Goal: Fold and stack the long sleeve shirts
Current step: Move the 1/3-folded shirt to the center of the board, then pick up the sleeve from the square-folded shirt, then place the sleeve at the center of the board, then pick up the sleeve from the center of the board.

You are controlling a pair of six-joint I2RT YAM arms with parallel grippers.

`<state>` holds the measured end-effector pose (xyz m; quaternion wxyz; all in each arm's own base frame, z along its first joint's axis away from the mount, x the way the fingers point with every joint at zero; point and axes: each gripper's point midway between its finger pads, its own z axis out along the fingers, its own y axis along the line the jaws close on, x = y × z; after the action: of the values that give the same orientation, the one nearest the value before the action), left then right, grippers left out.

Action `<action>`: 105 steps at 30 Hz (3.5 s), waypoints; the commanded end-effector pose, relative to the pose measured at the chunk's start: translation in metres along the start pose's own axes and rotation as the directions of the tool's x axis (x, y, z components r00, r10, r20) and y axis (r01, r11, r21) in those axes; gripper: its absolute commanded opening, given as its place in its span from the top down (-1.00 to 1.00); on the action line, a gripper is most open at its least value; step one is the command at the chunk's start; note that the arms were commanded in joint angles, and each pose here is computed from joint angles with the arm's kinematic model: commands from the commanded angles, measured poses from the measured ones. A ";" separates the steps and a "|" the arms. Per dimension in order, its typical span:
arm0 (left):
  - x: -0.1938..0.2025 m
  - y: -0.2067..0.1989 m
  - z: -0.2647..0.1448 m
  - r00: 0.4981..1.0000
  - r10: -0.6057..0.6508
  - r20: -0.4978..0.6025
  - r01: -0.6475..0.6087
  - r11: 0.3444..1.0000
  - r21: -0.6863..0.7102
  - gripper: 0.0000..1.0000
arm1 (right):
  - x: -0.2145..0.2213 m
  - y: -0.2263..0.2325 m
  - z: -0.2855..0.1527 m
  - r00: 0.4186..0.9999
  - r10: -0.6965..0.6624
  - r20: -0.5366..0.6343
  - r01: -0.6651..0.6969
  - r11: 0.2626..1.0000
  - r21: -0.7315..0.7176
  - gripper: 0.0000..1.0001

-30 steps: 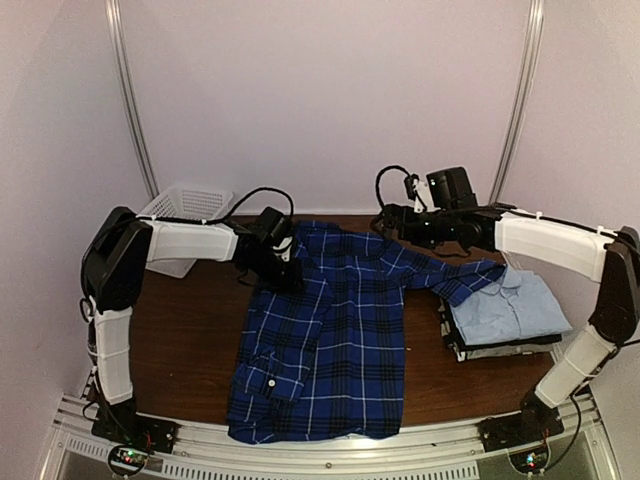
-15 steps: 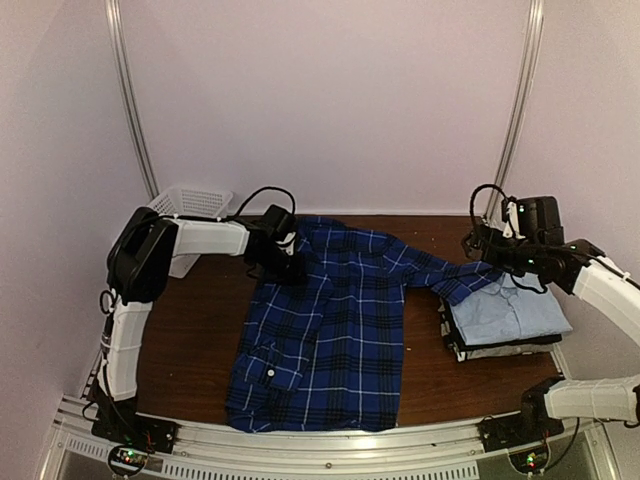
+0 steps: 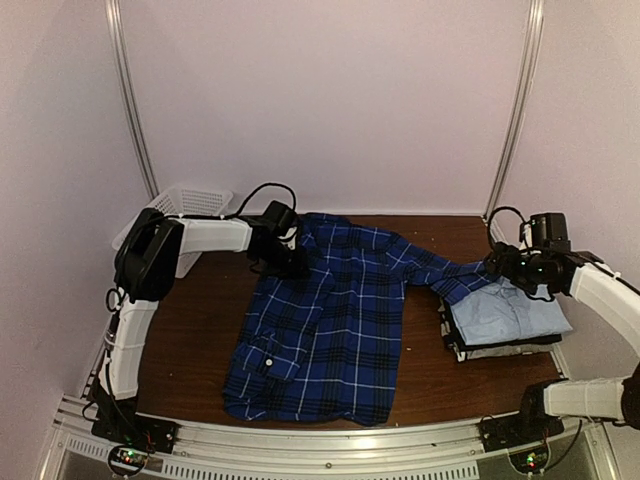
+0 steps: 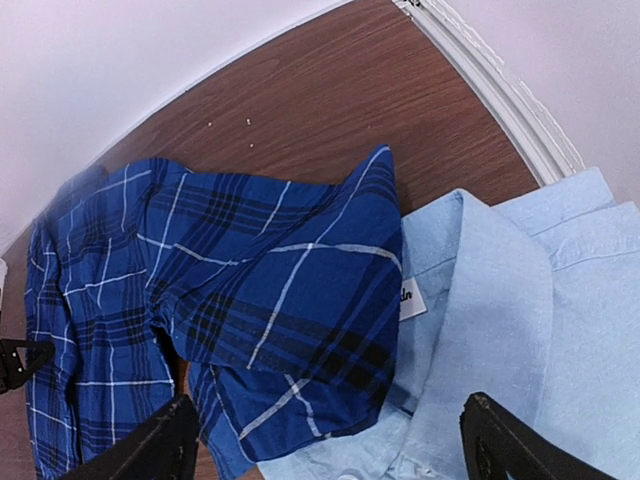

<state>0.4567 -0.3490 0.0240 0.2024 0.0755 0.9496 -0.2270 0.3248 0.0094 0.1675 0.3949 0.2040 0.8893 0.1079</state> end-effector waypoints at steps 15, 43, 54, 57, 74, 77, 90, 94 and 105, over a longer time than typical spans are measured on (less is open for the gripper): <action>-0.020 -0.010 -0.040 0.998 0.048 0.033 -0.048 0.999 0.012 0.49 | -0.024 0.006 0.033 1.000 0.015 0.018 -0.014 0.998 -0.061 0.69; 0.001 -0.003 -0.144 0.992 0.037 0.120 -0.035 0.999 -0.020 0.46 | 0.158 0.297 0.028 0.870 -0.482 -0.104 0.359 0.764 -0.536 -0.23; 0.013 -0.008 -0.149 0.994 0.029 0.108 -0.033 0.999 0.028 0.47 | 0.154 0.228 0.059 0.900 -0.385 -0.205 0.232 0.820 -0.523 -0.28; 0.015 -0.009 -0.154 0.994 0.029 0.110 -0.033 0.999 0.037 0.46 | 0.153 0.218 0.072 0.904 -0.367 -0.219 0.205 0.822 -0.531 -0.25; 0.032 -0.008 -0.164 0.995 0.025 0.098 -0.030 0.998 0.052 0.46 | 0.162 0.199 0.127 0.871 -0.418 -0.258 0.242 0.823 -0.514 -0.11; 0.034 -0.010 -0.165 0.995 0.028 0.094 -0.034 0.998 0.058 0.46 | 0.161 0.202 0.124 0.871 -0.420 -0.254 0.239 0.815 -0.527 0.05; 0.049 -0.041 -0.159 0.995 0.072 0.075 -0.082 0.988 0.134 0.47 | 0.165 0.240 0.066 0.841 -0.484 -0.242 0.264 0.757 -0.598 1.00; 0.059 -0.051 -0.156 0.995 0.079 0.066 -0.089 0.982 0.166 0.46 | 0.173 0.272 0.035 0.836 -0.493 -0.242 0.215 0.700 -0.681 1.00; 0.098 -0.064 -0.163 0.997 0.023 0.080 -0.048 0.942 0.333 0.31 | 0.207 0.366 0.004 0.853 -0.425 -0.303 -0.007 0.571 -0.821 1.00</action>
<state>0.3041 -0.3124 0.1201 0.2031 0.1189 0.9195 -0.3149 0.2993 0.4009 0.1494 0.2368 -0.1668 0.8508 0.4386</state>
